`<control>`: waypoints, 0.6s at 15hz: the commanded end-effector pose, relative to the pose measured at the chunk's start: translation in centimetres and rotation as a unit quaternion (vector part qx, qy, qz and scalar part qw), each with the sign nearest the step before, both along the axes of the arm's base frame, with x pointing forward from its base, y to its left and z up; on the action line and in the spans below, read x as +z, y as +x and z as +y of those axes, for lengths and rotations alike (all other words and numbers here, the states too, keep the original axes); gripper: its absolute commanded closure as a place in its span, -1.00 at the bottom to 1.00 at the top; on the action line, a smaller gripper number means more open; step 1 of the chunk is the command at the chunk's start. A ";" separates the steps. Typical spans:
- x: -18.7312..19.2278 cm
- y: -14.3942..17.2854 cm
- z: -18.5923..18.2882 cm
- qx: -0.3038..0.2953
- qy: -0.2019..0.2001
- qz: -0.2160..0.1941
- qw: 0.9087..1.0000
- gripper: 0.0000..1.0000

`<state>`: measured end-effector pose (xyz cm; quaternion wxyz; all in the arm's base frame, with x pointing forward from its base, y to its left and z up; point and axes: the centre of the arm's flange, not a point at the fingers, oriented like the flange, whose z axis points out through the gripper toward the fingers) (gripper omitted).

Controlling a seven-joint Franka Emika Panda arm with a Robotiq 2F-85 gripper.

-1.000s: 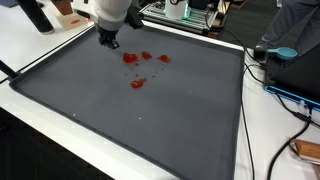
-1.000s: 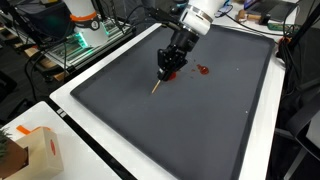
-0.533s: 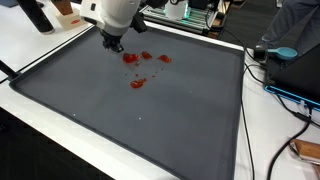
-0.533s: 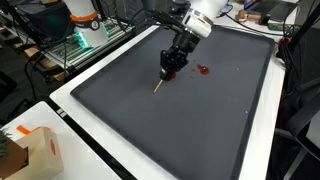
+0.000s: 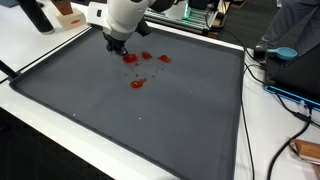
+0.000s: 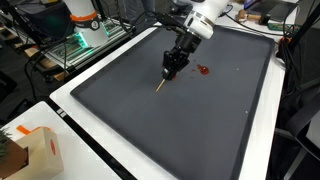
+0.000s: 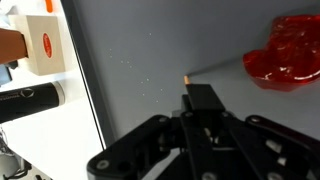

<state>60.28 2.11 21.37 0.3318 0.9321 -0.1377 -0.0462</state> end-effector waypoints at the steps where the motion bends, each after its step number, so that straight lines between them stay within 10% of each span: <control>1: -0.7 0.3 0.1 0.013 -0.004 0.008 1.000 0.94; 9: -0.2 0.7 -0.2 0.024 0.013 0.024 0.999 0.94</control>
